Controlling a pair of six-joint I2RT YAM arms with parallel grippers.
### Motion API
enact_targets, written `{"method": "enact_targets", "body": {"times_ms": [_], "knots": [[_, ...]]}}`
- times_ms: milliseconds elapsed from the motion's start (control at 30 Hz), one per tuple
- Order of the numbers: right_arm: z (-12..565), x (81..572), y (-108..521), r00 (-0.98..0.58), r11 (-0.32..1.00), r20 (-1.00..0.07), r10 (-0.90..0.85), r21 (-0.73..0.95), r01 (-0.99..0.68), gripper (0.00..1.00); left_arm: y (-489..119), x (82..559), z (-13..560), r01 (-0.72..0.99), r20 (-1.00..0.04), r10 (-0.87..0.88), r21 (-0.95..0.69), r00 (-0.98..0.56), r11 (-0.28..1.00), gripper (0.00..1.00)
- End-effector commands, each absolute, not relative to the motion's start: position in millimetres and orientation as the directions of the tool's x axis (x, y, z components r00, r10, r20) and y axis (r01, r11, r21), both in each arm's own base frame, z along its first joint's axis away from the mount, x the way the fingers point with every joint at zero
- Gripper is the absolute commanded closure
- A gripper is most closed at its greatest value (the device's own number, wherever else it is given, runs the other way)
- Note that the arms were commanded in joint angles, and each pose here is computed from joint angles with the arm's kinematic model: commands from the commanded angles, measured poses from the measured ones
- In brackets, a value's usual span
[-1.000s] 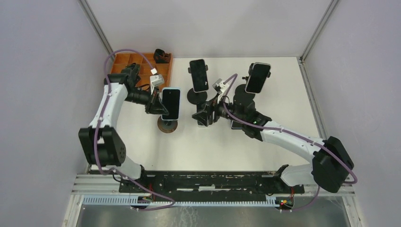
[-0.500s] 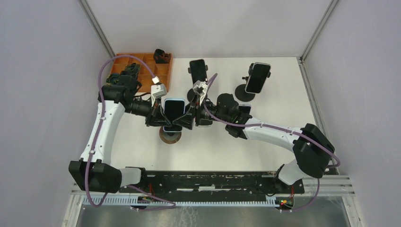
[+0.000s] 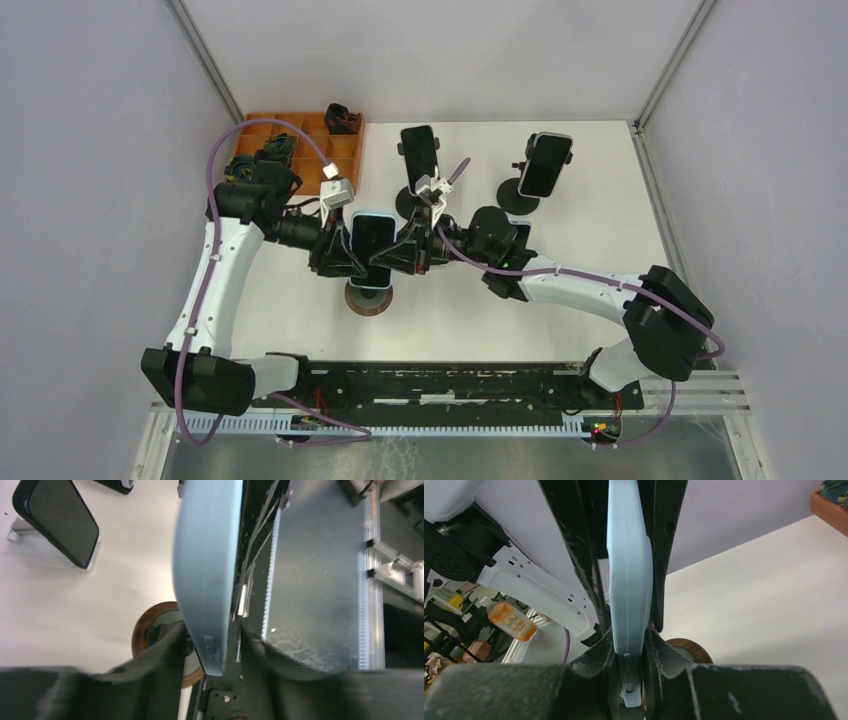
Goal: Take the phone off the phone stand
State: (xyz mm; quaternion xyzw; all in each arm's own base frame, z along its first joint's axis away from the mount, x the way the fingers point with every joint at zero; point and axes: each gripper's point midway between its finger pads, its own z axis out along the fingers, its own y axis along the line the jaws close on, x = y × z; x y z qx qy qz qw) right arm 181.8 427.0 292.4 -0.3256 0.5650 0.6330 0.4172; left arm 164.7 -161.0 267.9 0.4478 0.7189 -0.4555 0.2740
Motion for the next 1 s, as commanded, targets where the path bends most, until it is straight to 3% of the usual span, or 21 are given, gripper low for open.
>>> {"method": "enact_targets", "body": {"times_ms": [0, 33, 67, 367, 567, 967], "knots": [[333.8, 171.1, 414.2, -0.416, -0.064, -0.873, 0.256, 0.414, -0.908, 1.00, -167.6, 167.6, 300.4, 0.929, -0.870, 0.326, -0.337, -0.370, 0.155, 0.23], [337.0, 172.2, 411.1, -0.411, -0.059, -0.873, 0.263, 0.410, -0.910, 1.00, -167.2, 168.2, 301.7, 0.932, -0.873, 0.328, -0.328, -0.362, 0.157, 0.07], [339.9, 172.3, 408.4, -0.406, -0.058, -0.873, 0.270, 0.406, -0.912, 1.00, -166.8, 168.5, 302.7, 0.935, -0.875, 0.330, -0.318, -0.353, 0.159, 0.01], [366.5, 185.7, 362.0, -0.371, -0.035, -0.856, 0.359, 0.385, -0.922, 1.00, -166.9, 174.7, 316.7, 0.962, -0.907, 0.326, -0.232, -0.267, 0.141, 0.00], [399.3, 170.4, 341.5, -0.393, -0.142, -0.808, 0.439, 0.370, -0.918, 1.00, -163.1, 188.7, 297.8, 0.971, -0.911, 0.344, -0.187, -0.229, 0.150, 0.00], [439.3, 157.5, 355.1, -0.477, -0.308, -0.725, 0.496, 0.367, -0.878, 1.00, -176.4, 189.6, 304.8, 0.976, -0.954, 0.217, -0.187, -0.208, 0.116, 0.01]]}}
